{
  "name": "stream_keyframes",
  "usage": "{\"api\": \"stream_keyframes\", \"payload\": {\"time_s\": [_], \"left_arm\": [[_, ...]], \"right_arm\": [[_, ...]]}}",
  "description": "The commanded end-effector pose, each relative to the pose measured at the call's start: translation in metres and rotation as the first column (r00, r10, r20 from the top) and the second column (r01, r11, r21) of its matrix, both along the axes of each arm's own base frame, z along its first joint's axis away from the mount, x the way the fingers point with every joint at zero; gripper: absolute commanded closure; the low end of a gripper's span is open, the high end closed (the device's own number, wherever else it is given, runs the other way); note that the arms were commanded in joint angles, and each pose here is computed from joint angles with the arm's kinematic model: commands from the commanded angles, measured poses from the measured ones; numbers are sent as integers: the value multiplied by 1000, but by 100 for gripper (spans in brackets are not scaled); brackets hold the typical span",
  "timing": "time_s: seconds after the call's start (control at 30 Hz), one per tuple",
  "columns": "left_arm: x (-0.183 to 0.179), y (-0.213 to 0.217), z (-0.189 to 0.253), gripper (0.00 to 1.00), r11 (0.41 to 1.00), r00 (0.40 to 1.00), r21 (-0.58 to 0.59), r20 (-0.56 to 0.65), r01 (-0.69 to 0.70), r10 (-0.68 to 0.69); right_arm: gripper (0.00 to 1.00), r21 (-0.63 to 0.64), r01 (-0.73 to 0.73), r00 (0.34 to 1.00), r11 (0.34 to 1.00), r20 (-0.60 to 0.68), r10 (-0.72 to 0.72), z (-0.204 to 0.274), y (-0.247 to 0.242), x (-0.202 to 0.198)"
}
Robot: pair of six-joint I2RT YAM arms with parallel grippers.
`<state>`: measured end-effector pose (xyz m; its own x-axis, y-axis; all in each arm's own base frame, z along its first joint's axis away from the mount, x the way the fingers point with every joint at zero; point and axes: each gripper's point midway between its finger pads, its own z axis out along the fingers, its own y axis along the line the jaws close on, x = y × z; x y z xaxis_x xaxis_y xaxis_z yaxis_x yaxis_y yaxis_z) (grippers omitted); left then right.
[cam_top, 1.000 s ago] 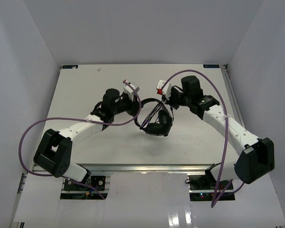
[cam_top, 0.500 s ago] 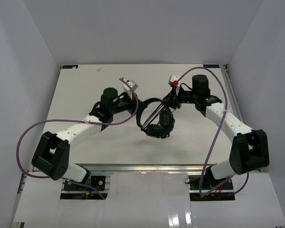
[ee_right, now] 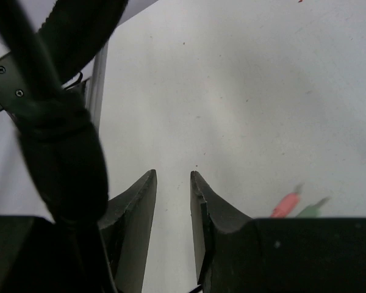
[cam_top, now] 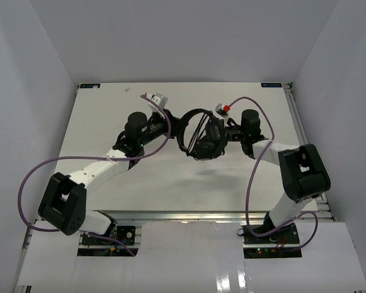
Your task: Wrap the headphones
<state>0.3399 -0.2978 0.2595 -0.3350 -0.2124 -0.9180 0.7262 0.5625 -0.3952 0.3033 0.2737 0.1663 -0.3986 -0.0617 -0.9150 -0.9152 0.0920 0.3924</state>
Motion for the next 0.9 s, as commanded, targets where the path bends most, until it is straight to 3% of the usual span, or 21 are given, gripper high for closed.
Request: {"api": "stream_keyframes", "payload": {"time_s": [0.0,0.17,0.3,0.37,0.5,0.73,0.8,0.87], "left_arm": [[32,24,39,100,939,965,-222,-47,-263,259],[62,45,-1,100,825,861,-265,-264,-499,435],[85,62,-39,100,716,716,-194,-422,-671,557],[91,70,-71,100,657,600,-88,-511,-749,615],[107,70,-109,100,572,444,17,-611,-820,655],[120,71,-160,100,489,264,208,-633,-847,727],[117,78,-180,100,451,186,334,-594,-828,782],[119,80,-191,100,428,152,401,-562,-810,813]], "right_arm": [[67,113,-2,998,994,-56,8,15,7,5],[92,142,29,982,989,-191,-2,-3,12,15],[92,146,60,954,988,-298,-14,-25,16,27],[92,154,65,941,986,-337,-10,-34,18,28],[92,152,74,913,986,-409,-5,-54,24,30],[92,146,72,868,987,-496,10,-78,36,24],[92,140,77,860,987,-510,5,-83,37,24],[92,131,81,853,988,-521,-1,-88,37,24]]}}
